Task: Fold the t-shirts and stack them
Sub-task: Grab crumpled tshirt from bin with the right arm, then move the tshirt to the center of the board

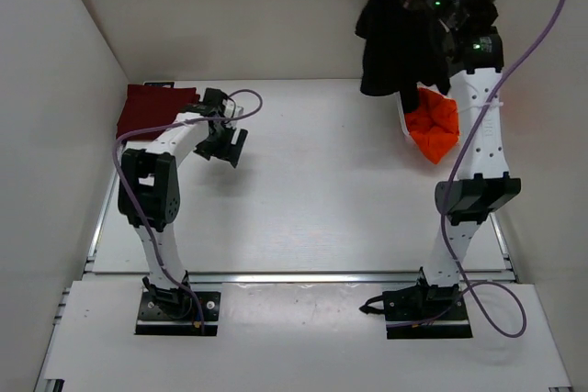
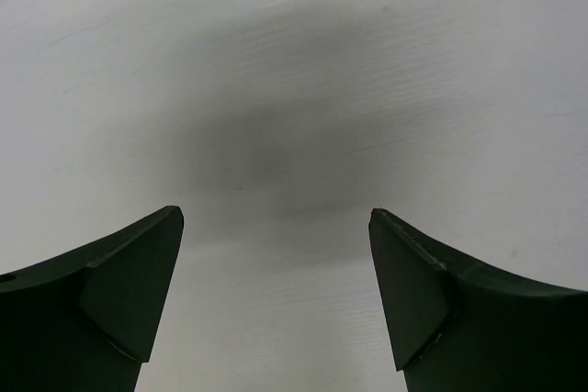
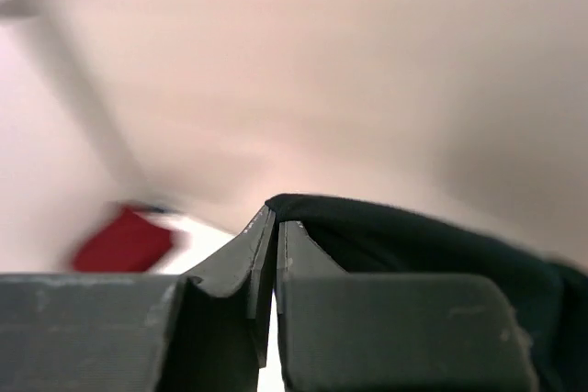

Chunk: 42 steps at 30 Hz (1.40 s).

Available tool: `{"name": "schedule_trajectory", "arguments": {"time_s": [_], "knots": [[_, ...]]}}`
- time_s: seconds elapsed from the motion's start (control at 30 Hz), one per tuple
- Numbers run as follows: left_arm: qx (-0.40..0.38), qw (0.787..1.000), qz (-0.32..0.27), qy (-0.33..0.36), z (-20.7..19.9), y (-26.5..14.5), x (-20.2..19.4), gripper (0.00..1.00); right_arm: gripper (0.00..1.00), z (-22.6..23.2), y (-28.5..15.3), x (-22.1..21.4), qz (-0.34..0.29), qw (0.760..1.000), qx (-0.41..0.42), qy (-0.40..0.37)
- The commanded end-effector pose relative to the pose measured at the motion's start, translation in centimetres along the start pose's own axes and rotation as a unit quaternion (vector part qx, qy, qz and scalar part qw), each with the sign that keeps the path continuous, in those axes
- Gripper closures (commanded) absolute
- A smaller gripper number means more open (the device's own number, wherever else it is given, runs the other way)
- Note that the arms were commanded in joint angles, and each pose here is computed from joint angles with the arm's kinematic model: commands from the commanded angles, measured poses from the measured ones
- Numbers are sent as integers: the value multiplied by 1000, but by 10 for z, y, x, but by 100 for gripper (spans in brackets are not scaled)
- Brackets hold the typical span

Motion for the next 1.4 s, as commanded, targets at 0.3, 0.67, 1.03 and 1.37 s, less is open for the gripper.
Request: {"name": "schedule_trajectory", "arguments": {"time_s": [0.3, 0.67, 1.03, 1.37], "knots": [[64, 983, -126, -119, 86, -86, 4, 5, 100, 130, -85, 62, -125, 983, 133, 1], [53, 986, -128, -98, 80, -104, -6, 3, 5, 125, -130, -182, 279, 959, 40, 17], [34, 994, -63, -87, 67, -92, -80, 4, 1, 311, -158, -280, 449, 814, 319, -187], [61, 983, 4, -175, 88, -69, -129, 5, 1, 427, -115, -332, 430, 786, 399, -195]]}}
Point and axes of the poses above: each gripper's point midway between its finger pads, its own y axis out along the fingers, its own z axis along the line the jaws close on, x = y × z, the point moved 9 cm from there along -y, back along the fingers, and after that the axes turned 14 degrees about -y, right-handed, at the moved point
